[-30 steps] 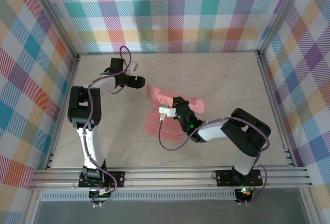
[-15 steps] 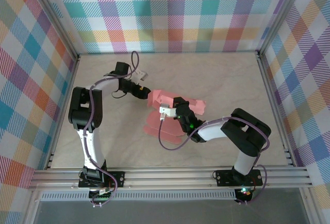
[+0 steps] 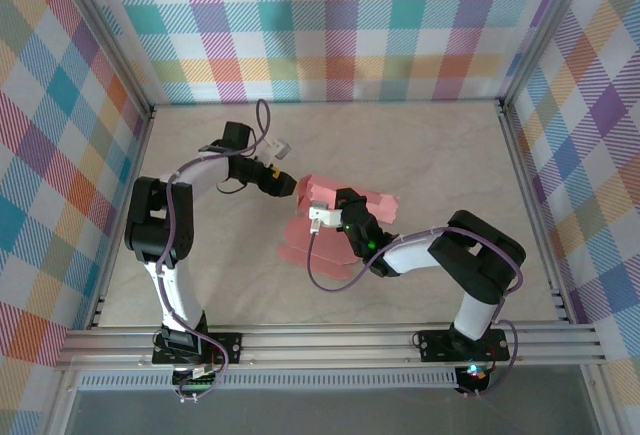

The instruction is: Fold the paper box

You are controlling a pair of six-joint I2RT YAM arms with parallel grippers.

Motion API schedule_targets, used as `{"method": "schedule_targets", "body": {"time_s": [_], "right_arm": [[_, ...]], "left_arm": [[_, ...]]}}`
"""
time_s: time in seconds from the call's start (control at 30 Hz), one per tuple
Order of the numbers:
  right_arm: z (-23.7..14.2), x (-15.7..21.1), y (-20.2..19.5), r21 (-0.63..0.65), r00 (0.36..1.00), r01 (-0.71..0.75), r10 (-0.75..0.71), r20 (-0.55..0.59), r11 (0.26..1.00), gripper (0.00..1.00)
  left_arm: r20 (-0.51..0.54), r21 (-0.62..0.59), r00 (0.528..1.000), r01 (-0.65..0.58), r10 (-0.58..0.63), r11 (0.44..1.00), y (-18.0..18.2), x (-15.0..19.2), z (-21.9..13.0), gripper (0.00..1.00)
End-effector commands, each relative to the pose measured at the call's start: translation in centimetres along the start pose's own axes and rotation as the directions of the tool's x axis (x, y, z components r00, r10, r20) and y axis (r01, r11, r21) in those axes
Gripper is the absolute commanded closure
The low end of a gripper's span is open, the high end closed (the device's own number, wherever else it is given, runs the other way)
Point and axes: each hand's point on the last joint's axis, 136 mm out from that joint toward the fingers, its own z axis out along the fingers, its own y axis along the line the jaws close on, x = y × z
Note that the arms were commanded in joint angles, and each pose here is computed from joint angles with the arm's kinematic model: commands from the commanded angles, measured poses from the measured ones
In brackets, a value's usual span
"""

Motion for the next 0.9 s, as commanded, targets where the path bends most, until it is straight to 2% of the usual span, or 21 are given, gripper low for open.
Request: {"method": "schedule_targets", "body": {"time_s": [0.0, 0.23, 0.47, 0.5, 0.63, 0.73, 0.87], "right_arm": [[0.0, -0.2, 0.0, 0.022, 1.000, -0.010, 0.010, 0.004, 1.000, 1.00], [-0.2, -0.1, 0.0, 0.026, 1.000, 0.000, 0.000, 0.005, 1.000, 1.00], [-0.5, -0.2, -0.6, 0.099, 0.999, 0.030, -0.032, 0.024, 0.995, 1.00], [-0.5, 0.3, -0.7, 0.109, 0.999, 0.032, -0.032, -0.001, 0.993, 1.00], [-0.7, 0.3, -0.3, 0.090, 1.000, 0.015, -0.016, 0.005, 0.996, 1.00], [-1.0, 0.4, -0.2, 0.076, 1.000, 0.002, -0.003, 0.009, 0.997, 1.00], [-1.5, 0.7, 0.1, 0.039, 1.000, -0.019, 0.019, 0.004, 0.999, 1.00]], "left_arm": [[0.012, 0.038, 1.000, -0.030, 0.029, 0.999, -2.3, -0.5, -0.5, 0.22], [0.007, 0.036, 1.000, 0.000, 0.000, 0.999, -3.3, -0.3, 0.2, 0.27], [0.058, -0.035, 0.995, 0.082, -0.080, 0.996, -3.5, -0.3, 0.3, 0.28], [0.061, -0.058, 0.995, 0.085, -0.082, 0.995, -3.4, -0.2, 0.3, 0.28], [0.095, -0.105, 0.991, 0.109, -0.099, 0.988, -3.8, 0.0, 0.5, 0.29], [0.130, -0.115, 0.983, 0.145, -0.130, 0.983, -3.9, 0.3, 0.4, 0.34], [0.176, -0.126, 0.974, 0.168, -0.145, 0.978, -4.2, 1.2, 0.7, 0.36]]}}
